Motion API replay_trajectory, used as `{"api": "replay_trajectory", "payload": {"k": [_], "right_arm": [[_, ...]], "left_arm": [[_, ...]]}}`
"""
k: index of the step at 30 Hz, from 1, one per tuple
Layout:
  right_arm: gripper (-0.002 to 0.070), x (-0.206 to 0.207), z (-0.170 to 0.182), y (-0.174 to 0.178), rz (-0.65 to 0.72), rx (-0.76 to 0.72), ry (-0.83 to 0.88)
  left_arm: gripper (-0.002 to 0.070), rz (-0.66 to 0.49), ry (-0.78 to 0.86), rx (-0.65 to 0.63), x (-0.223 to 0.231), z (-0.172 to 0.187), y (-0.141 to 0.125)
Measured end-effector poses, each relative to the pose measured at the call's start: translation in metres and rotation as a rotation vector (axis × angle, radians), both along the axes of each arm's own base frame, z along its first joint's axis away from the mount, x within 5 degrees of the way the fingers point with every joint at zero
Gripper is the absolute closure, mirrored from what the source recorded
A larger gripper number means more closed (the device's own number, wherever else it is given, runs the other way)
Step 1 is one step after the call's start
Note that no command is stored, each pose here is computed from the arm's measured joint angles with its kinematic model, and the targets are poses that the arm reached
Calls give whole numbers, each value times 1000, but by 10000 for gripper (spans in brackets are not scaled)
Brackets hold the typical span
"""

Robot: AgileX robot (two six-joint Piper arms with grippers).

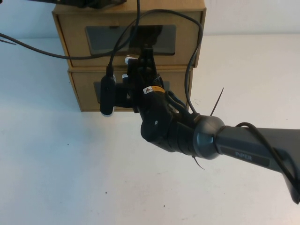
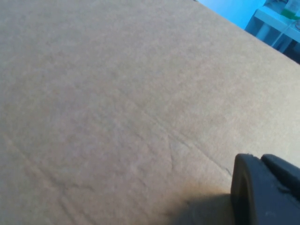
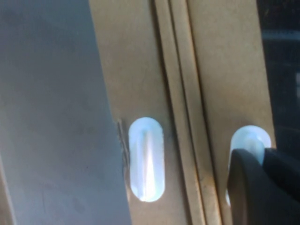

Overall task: Open the shoe box
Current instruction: 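Pull the top drawer of the cardboard box fully open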

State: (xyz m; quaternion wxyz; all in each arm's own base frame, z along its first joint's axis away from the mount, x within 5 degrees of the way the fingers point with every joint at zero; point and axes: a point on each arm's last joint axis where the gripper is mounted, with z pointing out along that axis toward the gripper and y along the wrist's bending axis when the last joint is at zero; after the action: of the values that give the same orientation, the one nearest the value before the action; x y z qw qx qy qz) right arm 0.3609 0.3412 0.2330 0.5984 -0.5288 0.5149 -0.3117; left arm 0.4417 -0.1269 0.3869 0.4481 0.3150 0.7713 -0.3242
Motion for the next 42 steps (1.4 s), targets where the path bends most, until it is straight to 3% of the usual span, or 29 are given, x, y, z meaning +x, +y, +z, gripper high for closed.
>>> {"api": "replay_trajectory", "payload": {"k": [3,21,42], "right_arm": [[668,0,-1,0,0,-2,1],[671,-7,-2,6,-26,-23,15],[672,-54,18,13,-43,-75,153]], "left_arm": [[677,-2,7,-9,1,-2,-1],[677,-2,56,-65,9,-12,-3],[678,23,84,-56,10,-14,-3]]}}
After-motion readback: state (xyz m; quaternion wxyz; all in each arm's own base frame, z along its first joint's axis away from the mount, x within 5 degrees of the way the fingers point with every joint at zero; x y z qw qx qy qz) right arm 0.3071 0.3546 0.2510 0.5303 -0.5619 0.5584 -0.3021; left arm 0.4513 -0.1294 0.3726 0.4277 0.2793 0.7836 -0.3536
